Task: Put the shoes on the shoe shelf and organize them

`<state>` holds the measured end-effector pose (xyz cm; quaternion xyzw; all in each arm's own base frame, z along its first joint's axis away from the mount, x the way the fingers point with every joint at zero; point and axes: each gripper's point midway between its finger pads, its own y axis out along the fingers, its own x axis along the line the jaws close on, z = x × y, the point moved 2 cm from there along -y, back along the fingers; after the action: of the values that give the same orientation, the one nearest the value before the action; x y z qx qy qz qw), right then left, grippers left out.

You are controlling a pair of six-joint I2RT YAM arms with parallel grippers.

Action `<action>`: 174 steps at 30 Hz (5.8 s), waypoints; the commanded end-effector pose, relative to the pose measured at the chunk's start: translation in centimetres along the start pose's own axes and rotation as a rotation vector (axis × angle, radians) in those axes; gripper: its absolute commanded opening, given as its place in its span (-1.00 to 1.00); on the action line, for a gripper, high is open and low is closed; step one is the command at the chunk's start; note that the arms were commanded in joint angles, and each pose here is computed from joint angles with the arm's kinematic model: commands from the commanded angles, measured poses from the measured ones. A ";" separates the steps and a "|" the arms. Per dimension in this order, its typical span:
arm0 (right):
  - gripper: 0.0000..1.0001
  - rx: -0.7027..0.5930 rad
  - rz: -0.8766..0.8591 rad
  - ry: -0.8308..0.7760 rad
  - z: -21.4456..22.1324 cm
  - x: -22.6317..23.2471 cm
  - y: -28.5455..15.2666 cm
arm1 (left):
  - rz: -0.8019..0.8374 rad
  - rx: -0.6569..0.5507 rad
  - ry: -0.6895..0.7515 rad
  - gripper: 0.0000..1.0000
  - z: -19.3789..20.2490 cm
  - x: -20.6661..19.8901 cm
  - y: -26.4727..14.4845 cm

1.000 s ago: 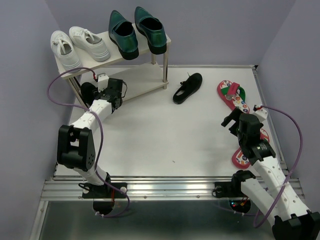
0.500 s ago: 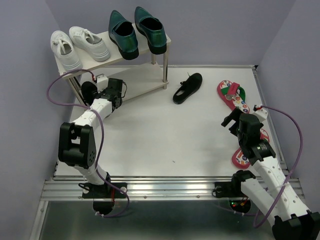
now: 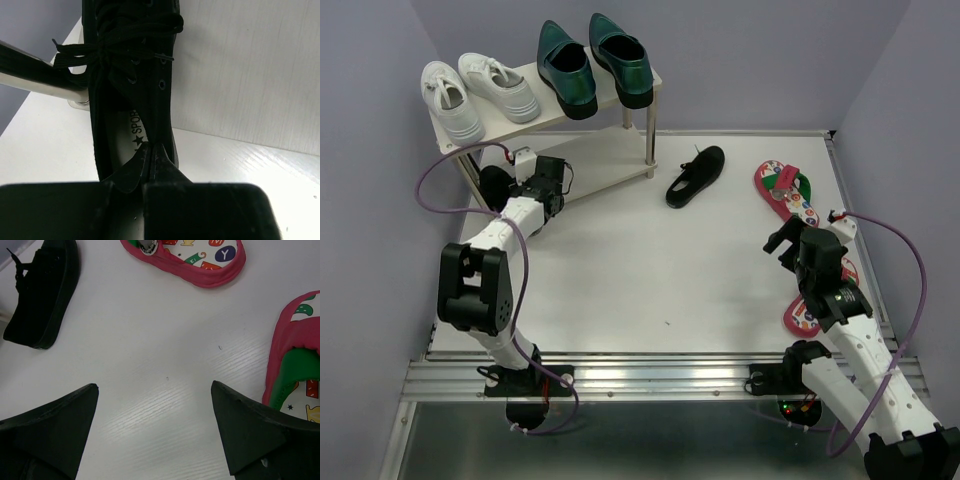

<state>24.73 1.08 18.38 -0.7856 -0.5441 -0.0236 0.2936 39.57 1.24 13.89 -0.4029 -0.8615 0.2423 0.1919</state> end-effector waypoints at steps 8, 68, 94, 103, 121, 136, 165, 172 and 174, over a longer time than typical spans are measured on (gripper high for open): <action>1.00 -0.043 -0.022 0.022 -1.0 0.6 0.1 | 0.098 -0.205 0.110 -1.00 -6.2 1.9 -3.8; 1.00 -0.039 -0.025 0.026 -1.3 0.6 -0.5 | 0.182 -0.050 0.096 0.32 -0.9 0.4 -7.1; 1.00 -0.049 -0.036 0.031 -1.4 0.6 -0.8 | 0.020 -0.004 -0.040 -0.15 1.6 1.9 -4.8; 1.00 -0.047 -0.036 0.030 -1.4 0.6 -0.7 | -0.084 -0.090 0.002 -1.00 -1.5 3.8 -5.0; 1.00 -0.047 -0.031 0.030 -1.3 0.5 -0.7 | -0.007 -0.195 0.001 -1.00 -5.4 2.8 -3.2; 1.00 -0.047 -0.027 0.031 -1.3 0.5 -0.6 | 0.151 -0.294 0.071 -1.00 -7.1 0.9 -3.8; 1.00 -0.057 -0.041 0.038 -1.6 0.6 -1.0 | 0.031 -0.113 0.062 0.61 -4.1 2.7 -1.0; 1.00 -0.055 -0.048 0.033 -1.6 0.7 -1.0 | 0.116 -0.091 0.020 0.85 -3.3 2.8 -4.2; 1.00 -0.046 -0.051 0.032 -1.4 0.8 -0.9 | 0.135 -0.097 0.013 0.88 -3.4 3.3 -5.6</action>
<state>24.34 1.06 19.26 -0.7826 -0.5507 -0.0409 0.2875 37.89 2.30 16.83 -0.4558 -0.8392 0.2120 0.2075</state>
